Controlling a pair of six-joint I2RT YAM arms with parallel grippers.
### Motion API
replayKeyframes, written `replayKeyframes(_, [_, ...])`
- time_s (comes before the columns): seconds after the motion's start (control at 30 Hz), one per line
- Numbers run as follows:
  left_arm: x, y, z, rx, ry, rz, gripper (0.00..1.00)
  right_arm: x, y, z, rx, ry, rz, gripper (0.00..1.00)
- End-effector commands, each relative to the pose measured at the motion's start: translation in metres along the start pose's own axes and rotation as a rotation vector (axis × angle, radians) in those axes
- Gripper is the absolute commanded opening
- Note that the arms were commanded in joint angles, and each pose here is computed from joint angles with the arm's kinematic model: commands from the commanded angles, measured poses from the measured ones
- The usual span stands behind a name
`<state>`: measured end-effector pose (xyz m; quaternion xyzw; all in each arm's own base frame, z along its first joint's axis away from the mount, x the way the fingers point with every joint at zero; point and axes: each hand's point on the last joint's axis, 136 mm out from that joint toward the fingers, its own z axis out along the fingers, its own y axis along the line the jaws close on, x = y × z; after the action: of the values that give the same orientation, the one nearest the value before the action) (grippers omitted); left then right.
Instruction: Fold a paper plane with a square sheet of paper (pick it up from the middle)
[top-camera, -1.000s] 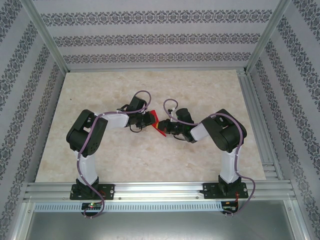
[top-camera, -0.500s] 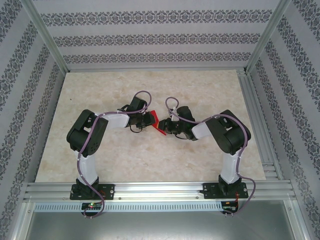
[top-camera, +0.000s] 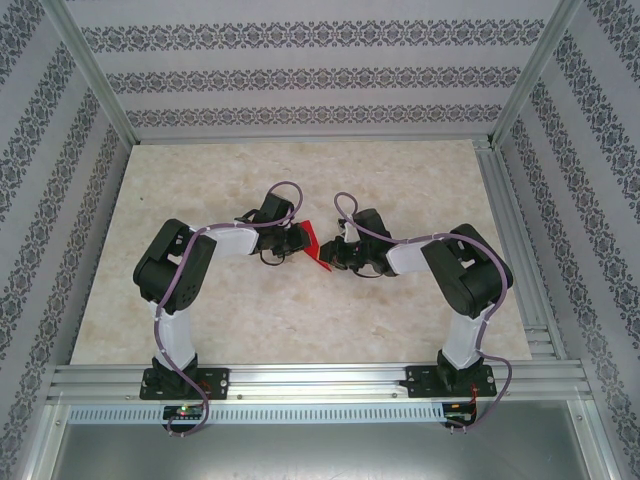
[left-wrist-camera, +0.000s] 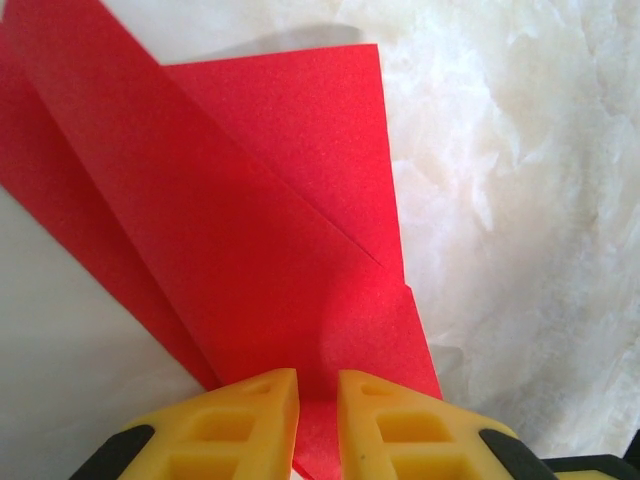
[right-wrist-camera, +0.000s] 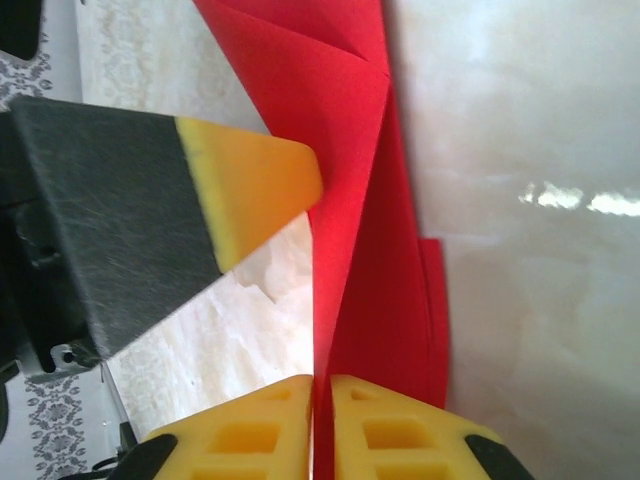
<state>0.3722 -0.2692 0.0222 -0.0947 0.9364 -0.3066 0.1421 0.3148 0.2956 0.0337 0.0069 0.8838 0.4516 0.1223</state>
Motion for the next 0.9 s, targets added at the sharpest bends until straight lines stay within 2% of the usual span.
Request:
replayKeyframes(0.0, [0.019, 0.030, 0.011, -0.110, 0.065, -0.039, 0.20, 0.001, -0.005, -0.002, 0.035, 0.009, -0.010, 0.11])
replayKeyframes(0.23, [0.018, 0.030, 0.011, -0.113, 0.062, -0.040, 0.20, 0.007, -0.023, 0.002, 0.095, 0.038, 0.011, 0.06])
replayKeyframes(0.4, [0.018, 0.030, 0.011, -0.116, 0.064, -0.040, 0.20, 0.008, -0.014, -0.007, 0.090, 0.036, -0.008, 0.13])
replayKeyframes(0.5, [0.018, 0.030, 0.011, -0.117, 0.064, -0.041, 0.20, 0.013, -0.016, -0.012, 0.101, 0.045, -0.005, 0.14])
replayKeyframes(0.87, [0.018, 0.032, 0.011, -0.121, 0.064, -0.040, 0.20, 0.038, -0.049, -0.009, 0.176, 0.101, 0.057, 0.08])
